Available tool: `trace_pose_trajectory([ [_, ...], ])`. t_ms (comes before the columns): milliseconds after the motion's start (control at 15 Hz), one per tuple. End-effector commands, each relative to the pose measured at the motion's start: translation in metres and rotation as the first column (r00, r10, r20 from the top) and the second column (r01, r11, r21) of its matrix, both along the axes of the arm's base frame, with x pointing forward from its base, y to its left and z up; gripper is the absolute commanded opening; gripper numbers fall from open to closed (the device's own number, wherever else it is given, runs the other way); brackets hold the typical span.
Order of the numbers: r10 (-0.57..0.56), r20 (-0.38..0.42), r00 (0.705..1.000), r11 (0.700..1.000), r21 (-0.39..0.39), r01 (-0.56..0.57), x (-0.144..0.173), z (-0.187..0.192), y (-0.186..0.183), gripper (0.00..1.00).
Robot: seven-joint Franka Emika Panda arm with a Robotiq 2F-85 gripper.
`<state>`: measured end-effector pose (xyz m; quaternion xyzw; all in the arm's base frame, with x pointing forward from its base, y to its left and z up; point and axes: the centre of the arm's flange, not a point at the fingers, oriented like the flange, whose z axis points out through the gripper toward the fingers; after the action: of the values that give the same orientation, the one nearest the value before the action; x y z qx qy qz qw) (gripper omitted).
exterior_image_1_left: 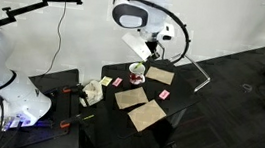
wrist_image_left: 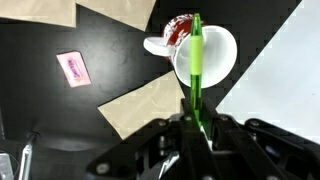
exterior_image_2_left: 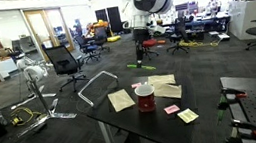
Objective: Put the green pen inside the maroon mug
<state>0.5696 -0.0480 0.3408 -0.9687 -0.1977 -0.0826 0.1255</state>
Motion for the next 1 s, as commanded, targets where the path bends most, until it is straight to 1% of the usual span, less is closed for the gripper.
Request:
trace_pose_trajectory([
  [0,0.089,0.076,0.993,0.992,0.082,-0.095,-0.0041,-0.0023,0.0001,0.04],
  [267,0.155,0.166,0.974,0.972,0.151,-0.18,-0.0024,-0.0032,0.0004,0.04],
  [400,0.185,0.22,0.958,0.958,0.177,-0.226,-0.0018,-0.0037,0.0001,0.04],
  [667,0.24,0.343,0.908,0.923,0.208,-0.322,-0.0025,-0.0028,0.0011,0.04],
  [933,0.274,0.452,0.849,0.883,0.23,-0.408,-0.0032,0.0007,0.0038,0.04],
])
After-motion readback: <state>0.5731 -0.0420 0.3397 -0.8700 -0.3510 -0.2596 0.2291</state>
